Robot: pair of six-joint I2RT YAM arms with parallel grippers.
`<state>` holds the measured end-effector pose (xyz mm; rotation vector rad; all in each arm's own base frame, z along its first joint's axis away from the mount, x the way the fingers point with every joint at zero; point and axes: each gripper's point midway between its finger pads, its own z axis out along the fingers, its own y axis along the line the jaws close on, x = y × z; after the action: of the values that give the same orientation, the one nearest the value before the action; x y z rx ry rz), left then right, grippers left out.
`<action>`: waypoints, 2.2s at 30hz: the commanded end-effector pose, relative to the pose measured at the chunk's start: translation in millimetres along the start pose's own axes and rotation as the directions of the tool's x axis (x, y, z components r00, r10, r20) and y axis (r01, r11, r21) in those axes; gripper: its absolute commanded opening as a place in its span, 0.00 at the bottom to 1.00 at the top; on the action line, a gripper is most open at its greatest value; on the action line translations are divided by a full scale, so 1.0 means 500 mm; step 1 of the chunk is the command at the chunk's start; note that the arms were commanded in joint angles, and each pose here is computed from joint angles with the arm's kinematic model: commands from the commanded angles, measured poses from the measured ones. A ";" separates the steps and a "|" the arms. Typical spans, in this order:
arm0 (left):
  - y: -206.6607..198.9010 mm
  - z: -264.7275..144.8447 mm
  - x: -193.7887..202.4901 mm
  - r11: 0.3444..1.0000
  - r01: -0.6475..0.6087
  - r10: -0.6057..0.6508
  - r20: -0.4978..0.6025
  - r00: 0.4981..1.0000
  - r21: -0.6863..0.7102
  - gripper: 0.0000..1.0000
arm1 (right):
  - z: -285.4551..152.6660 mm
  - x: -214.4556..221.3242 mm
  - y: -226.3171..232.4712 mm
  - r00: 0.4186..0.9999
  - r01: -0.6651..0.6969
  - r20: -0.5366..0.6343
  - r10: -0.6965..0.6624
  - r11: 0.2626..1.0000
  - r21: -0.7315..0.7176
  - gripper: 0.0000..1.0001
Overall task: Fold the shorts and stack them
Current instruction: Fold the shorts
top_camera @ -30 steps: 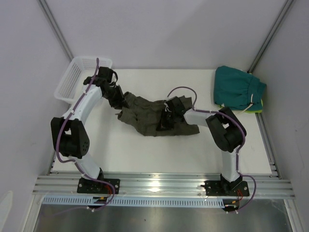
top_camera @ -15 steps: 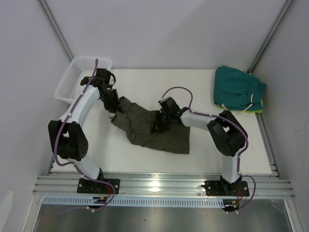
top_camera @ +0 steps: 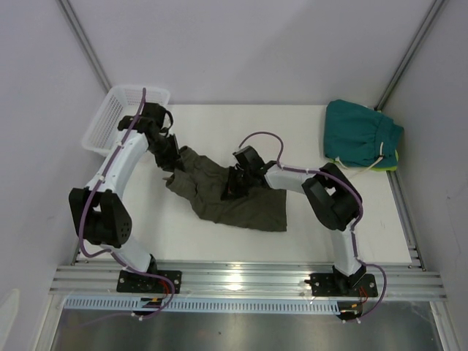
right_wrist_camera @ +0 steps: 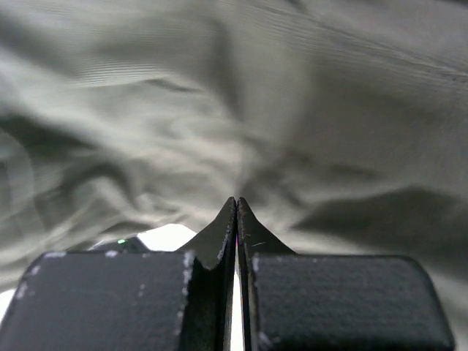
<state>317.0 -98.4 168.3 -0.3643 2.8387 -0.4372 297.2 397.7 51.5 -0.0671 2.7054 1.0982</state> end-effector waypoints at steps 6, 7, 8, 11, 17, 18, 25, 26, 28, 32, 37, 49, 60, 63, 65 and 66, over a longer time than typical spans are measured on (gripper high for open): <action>-0.049 -0.084 0.008 0.993 -0.036 0.028 0.072 0.997 0.116 0.00 | 0.091 0.026 -0.051 0.999 0.012 -0.042 -0.008 0.993 0.114 0.00; -0.049 -0.083 0.018 0.993 -0.026 0.018 0.068 0.998 0.118 0.00 | 0.094 0.032 -0.059 0.999 0.005 -0.052 0.002 0.992 0.130 0.00; -0.054 -0.085 0.023 0.992 -0.027 0.019 0.069 0.997 0.125 0.01 | 0.095 0.033 -0.061 0.998 -0.002 -0.055 0.009 0.991 0.131 0.00; -0.062 -0.087 0.034 0.990 -0.022 0.011 0.080 0.997 0.137 0.00 | 0.076 0.017 -0.047 1.000 0.003 -0.013 -0.002 0.995 0.100 0.00; -0.058 -0.086 0.041 0.992 -0.028 0.018 0.088 0.996 0.120 0.00 | 0.000 -0.063 0.018 0.995 -0.014 0.095 0.011 1.000 0.025 0.00; -0.056 -0.084 0.042 0.993 -0.030 0.020 0.085 0.996 0.116 0.00 | -0.009 -0.078 0.029 0.994 -0.013 0.112 0.011 1.000 0.017 0.00; -0.052 -0.087 0.040 0.994 -0.037 0.028 0.090 0.996 0.101 0.00 | -0.026 -0.145 0.031 0.984 -0.041 0.174 0.039 0.999 0.009 0.00; -0.053 -0.087 0.041 0.994 -0.040 0.031 0.088 0.996 0.104 0.00 | -0.024 -0.149 0.031 0.984 -0.042 0.175 0.040 0.999 0.006 0.00; -0.053 -0.091 0.042 0.993 -0.041 0.031 0.091 0.995 0.106 0.00 | -0.013 -0.153 0.032 0.983 -0.039 0.178 0.040 0.999 -0.007 0.00; -0.053 -0.090 0.044 0.994 -0.045 0.036 0.084 0.996 0.103 0.00 | 0.035 -0.150 0.019 0.986 -0.048 0.158 0.048 0.999 -0.001 0.00; -0.060 -0.093 0.048 0.992 -0.055 0.046 0.079 0.996 0.111 0.00 | 0.099 -0.131 -0.022 0.991 -0.064 0.120 0.057 0.996 0.057 0.00; -0.116 -0.100 0.064 0.988 -0.075 0.065 0.078 0.995 0.135 0.00 | 0.100 -0.155 0.008 0.986 -0.063 0.160 0.053 0.996 0.056 0.00; -0.118 -0.096 0.050 0.995 -0.023 0.014 0.092 0.996 0.099 0.01 | -0.210 -0.274 0.000 0.935 -0.091 0.345 0.083 0.996 0.007 0.00; -0.117 -0.087 0.050 0.996 0.000 -0.007 0.076 0.997 0.092 0.00 | -0.269 -0.237 -0.066 0.933 -0.106 0.350 0.077 0.992 0.063 0.00; -0.120 -0.081 0.049 0.996 0.021 -0.027 0.069 0.997 0.090 0.00 | -0.296 -0.216 -0.112 0.930 -0.116 0.359 0.073 0.988 0.101 0.00; -0.120 -0.079 0.047 0.996 0.032 -0.038 0.068 0.997 0.088 0.00 | -0.306 -0.182 -0.146 0.935 -0.137 0.345 0.081 0.981 0.138 0.00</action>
<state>285.7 -144.3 205.8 -0.3494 2.7878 -0.5133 408.6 258.0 161.2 0.3188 2.3664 0.9259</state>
